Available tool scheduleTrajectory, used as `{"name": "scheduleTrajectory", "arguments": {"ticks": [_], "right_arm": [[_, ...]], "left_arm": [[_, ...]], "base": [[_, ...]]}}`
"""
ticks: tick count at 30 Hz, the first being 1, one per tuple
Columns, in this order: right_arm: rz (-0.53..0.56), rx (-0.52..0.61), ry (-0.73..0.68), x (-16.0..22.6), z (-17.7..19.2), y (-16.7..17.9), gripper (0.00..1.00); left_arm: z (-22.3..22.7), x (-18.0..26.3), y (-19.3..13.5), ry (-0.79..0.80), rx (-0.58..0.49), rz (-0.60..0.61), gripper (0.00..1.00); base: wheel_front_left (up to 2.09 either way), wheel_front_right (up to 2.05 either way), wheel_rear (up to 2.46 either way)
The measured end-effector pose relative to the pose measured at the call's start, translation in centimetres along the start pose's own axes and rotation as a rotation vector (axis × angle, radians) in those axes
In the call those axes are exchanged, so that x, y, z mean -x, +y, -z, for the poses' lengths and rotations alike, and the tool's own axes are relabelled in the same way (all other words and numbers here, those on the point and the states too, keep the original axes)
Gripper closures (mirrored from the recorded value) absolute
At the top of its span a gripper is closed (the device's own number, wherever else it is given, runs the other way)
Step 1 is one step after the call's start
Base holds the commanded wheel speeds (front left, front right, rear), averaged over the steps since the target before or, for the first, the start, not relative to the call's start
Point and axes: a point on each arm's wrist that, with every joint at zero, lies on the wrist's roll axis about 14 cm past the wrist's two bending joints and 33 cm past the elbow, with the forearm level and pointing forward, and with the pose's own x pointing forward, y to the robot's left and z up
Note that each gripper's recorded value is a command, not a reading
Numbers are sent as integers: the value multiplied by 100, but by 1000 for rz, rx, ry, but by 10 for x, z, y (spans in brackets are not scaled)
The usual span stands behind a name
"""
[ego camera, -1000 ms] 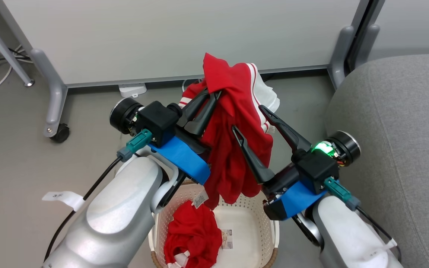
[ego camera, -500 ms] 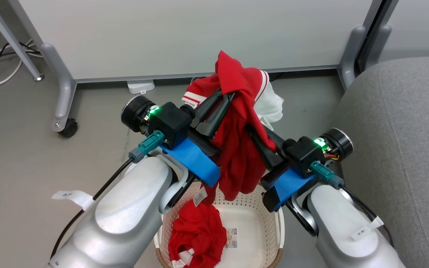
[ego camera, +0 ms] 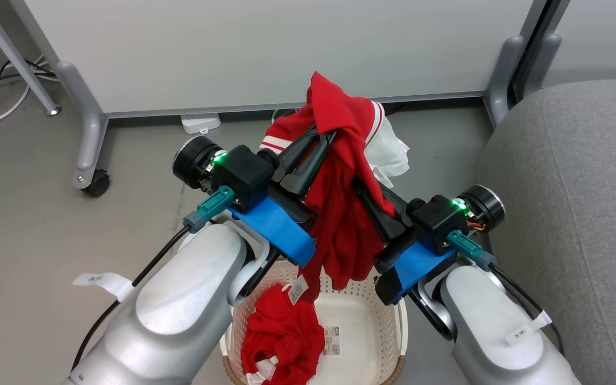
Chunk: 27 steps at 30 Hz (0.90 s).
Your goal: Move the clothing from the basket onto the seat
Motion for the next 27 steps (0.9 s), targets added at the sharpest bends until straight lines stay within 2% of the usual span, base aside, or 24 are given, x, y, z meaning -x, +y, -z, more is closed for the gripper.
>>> {"name": "scheduleTrajectory", "arguments": {"ticks": [15,16,17,27], "right_arm": [[2,-21,-3,0,1,0,100],[3,-23,-3,0,1,0,100],[3,-26,-3,0,1,0,100],[39,-59,-10,-1,1,-10,100]], "left_arm": [[4,0,0,7,-3,4,100],[4,0,0,8,-7,3,68],[4,0,0,8,-7,0,1],[7,0,2,14,-10,-4,0]], "base": [[0,0,0],[0,0,0],[0,0,0],[0,0,0]]}}
